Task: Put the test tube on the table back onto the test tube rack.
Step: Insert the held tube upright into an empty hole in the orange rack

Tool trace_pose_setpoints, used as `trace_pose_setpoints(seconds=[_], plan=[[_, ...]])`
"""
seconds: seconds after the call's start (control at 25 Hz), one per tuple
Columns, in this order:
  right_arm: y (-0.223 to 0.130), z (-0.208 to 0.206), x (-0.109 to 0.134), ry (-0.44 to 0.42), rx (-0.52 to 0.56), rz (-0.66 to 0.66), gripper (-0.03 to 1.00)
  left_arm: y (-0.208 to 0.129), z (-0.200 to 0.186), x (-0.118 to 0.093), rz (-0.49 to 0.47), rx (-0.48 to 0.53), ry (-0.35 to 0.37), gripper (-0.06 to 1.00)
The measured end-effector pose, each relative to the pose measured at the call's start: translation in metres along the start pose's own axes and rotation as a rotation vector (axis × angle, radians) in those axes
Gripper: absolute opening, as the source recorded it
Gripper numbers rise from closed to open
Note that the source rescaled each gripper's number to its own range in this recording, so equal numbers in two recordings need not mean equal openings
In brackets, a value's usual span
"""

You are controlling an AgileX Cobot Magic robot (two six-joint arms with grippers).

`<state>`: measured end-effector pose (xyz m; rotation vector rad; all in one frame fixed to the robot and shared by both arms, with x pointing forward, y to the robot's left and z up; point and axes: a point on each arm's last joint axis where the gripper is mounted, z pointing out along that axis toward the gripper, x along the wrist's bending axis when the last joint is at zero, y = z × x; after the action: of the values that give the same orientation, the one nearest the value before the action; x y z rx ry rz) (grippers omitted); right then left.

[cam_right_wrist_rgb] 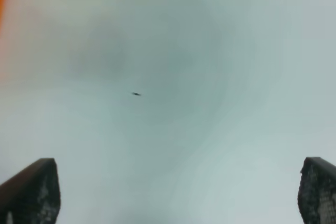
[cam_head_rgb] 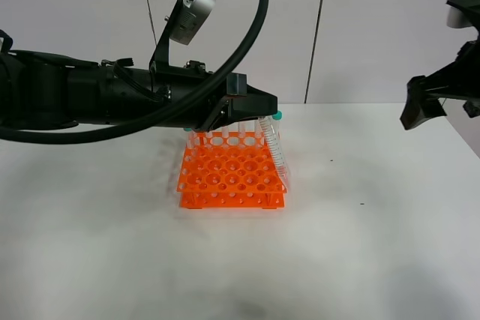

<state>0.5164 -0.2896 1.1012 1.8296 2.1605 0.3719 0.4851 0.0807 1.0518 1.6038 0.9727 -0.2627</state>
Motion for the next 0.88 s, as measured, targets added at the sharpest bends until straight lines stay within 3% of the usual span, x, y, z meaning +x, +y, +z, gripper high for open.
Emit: trace_pose_setpoints(seconds=[0.24,0.48,0.8,0.88], plan=[[-0.01,-0.001,-0.007,0.066,0.089,0.083,0.94,0.0,0.0,0.0,0.0,0.0,0.0,0.0],[-0.026,-0.006,-0.005,0.061,0.101,0.14,0.94,0.0,0.0,0.0,0.0,0.0,0.0,0.0],[-0.122,-0.009,0.013,0.064,0.142,0.134,0.94,0.0,0.0,0.0,0.0,0.0,0.0,0.0],[-0.149,-0.012,0.018,0.058,0.095,0.13,0.94,0.0,0.0,0.0,0.0,0.0,0.0,0.0]])
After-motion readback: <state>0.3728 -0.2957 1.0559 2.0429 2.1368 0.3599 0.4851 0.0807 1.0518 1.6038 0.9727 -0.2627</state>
